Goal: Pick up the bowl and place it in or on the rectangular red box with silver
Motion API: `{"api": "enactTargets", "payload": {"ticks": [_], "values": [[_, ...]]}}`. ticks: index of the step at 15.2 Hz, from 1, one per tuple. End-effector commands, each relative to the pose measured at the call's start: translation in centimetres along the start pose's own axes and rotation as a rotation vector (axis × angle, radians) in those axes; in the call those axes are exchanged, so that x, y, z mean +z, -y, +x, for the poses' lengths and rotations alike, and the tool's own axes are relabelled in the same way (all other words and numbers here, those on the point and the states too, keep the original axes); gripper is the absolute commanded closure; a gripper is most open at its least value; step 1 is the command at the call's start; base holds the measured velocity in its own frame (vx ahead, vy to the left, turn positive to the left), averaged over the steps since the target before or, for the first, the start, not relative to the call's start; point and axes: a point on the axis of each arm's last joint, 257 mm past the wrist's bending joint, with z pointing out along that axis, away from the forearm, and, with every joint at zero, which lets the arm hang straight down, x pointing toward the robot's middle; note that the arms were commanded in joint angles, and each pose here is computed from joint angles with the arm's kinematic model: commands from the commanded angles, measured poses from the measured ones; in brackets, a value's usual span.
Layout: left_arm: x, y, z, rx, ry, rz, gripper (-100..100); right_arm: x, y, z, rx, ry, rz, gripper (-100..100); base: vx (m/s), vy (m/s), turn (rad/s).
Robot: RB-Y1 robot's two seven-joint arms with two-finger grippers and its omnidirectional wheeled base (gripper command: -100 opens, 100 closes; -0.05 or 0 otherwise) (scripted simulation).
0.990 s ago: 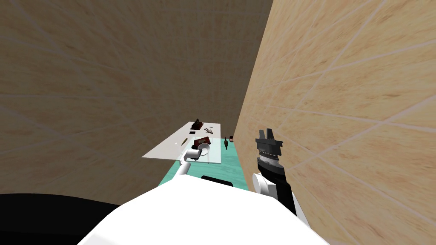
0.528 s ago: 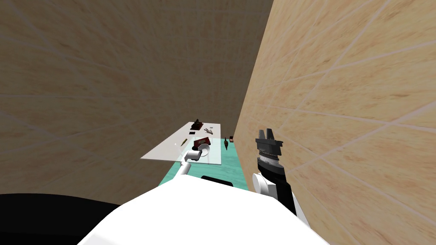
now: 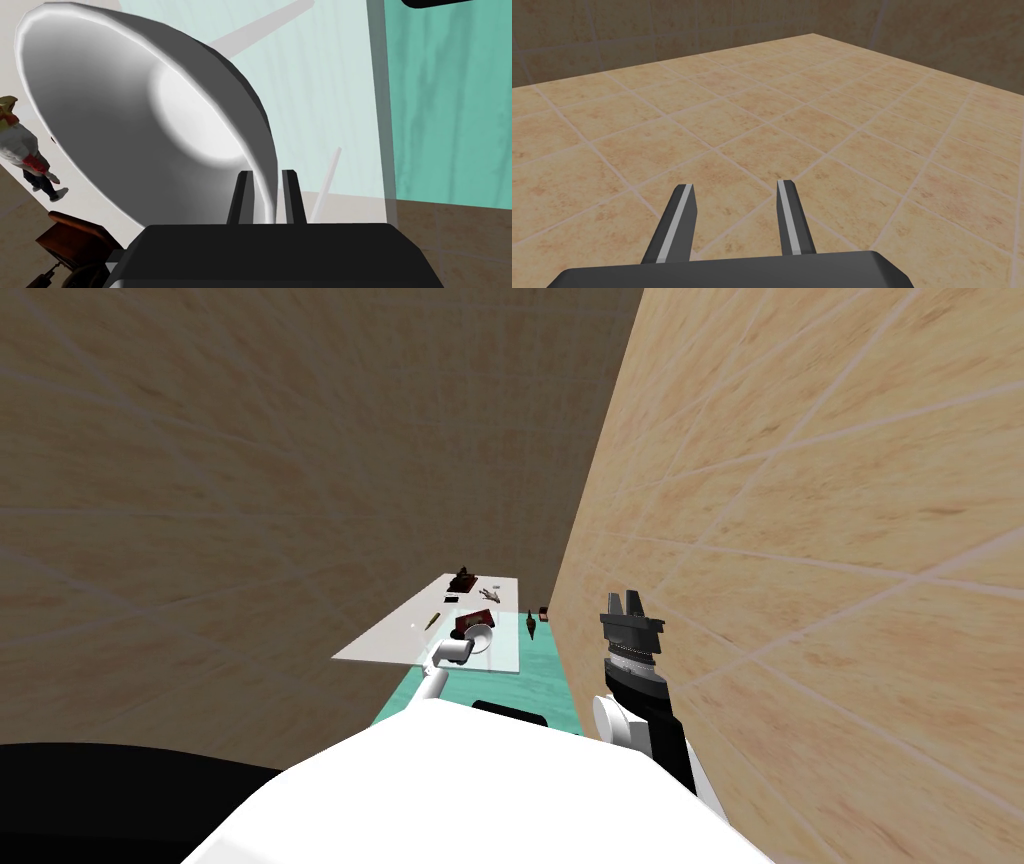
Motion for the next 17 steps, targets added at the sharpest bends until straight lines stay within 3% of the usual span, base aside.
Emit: {"api": "enactTargets", "payload": {"ticks": [1, 2, 3, 8, 17], "values": [[0.0, 0.0, 0.0, 0.000, 0.000, 0.000, 100, 0.0, 0.0, 0.0, 0.000, 0.000, 0.000, 0, -0.023, -0.009, 0.004], [-0.3, 0.6, -2.6, 0.014, 0.036, 0.000, 100, 0.0, 0.0, 0.0, 0.000, 0.000, 0.000, 0, -0.028, 0.001, -0.051], [-0.3, 0.6, -2.6, 0.014, 0.036, 0.000, 100, 0.0, 0.0, 0.0, 0.000, 0.000, 0.000, 0, -0.032, 0.015, -0.055], [-1.3, 3.6, -6.8, 0.016, 0.080, 0.019, 100, 0.0, 0.0, 0.0, 0.000, 0.000, 0.000, 0, -0.041, 0.035, -0.086], [-3.0, 9.4, -9.0, -0.023, 0.067, 0.066, 100, 0.0, 0.0, 0.0, 0.000, 0.000, 0.000, 0, -0.052, 0.058, -0.114]]}}
